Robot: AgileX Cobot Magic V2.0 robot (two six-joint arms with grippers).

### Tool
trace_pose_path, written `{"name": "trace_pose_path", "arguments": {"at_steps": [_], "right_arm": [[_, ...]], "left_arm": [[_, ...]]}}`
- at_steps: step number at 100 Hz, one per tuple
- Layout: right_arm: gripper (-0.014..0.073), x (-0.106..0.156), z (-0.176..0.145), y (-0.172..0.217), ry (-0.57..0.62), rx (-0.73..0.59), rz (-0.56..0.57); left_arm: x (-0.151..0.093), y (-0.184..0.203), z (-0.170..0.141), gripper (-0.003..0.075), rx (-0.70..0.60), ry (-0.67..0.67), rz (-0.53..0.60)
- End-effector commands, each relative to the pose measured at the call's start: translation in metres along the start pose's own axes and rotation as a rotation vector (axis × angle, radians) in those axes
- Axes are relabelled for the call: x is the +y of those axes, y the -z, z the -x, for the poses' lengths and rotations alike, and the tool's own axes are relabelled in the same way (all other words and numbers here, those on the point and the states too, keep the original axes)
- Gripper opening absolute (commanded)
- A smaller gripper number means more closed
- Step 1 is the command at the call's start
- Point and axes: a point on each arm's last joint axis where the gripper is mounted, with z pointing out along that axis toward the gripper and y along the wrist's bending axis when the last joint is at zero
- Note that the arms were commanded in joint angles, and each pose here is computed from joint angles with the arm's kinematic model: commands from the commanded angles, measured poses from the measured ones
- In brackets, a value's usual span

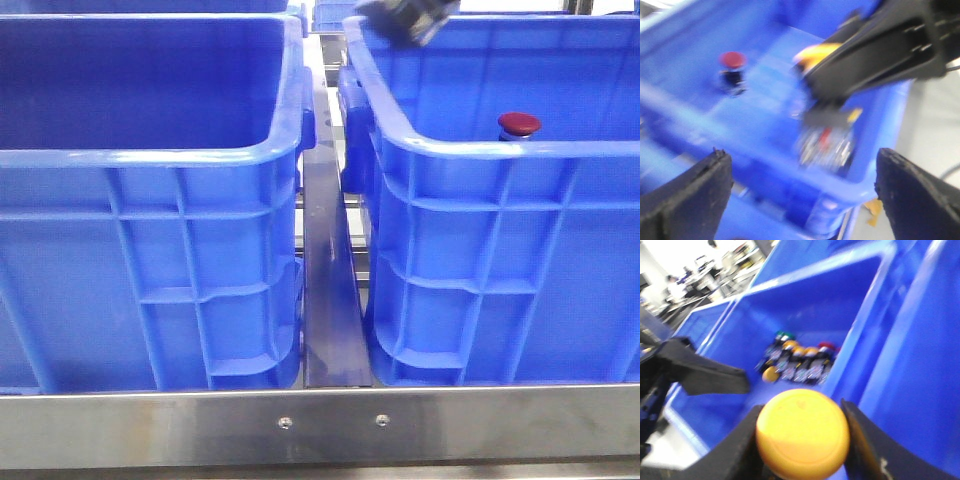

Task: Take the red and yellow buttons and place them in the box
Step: 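Carry the yellow-capped button with the right gripper over the crate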

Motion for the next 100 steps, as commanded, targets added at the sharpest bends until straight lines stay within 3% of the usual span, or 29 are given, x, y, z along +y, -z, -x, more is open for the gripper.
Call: {"name": "trace_pose_path", "arguments": {"at_steps": [1,31,54,68,88,100], "right_arm": [[0.0111,0.013,0.022,0.012,-0.039,-0.139,0.015],[0.0111,0.013,0.026,0.021,-0.021,-0.179,-0.037],[0.0111,0.009,0.026,0.021,-0.013,-0.184,-0.083],[0.0111,0.006,0.027,0.022,0.020,-0.189,-0.126],[0.0111,-0.005,0.028,0.024,0.089,-0.198,-0.250],[0.0111,-0.015,0.034,0.029,0.129,-0.215,-0.401]], "left_arm": [[0.009,0.026,0.010,0.0534,-0.098,0.047,0.104],[0.045,0.104,-0.014,0.0534,-0.184,0.127,0.435],[0.034,0.150,-0.034,0.0507,-0.216,0.178,0.575],[0.019,0.167,-0.043,0.0367,-0.229,0.173,0.636],[0.006,0.179,-0.045,-0.0015,-0.244,0.126,0.711],[0.007,0.183,-0.043,-0.0019,-0.291,0.163,0.745]]}}
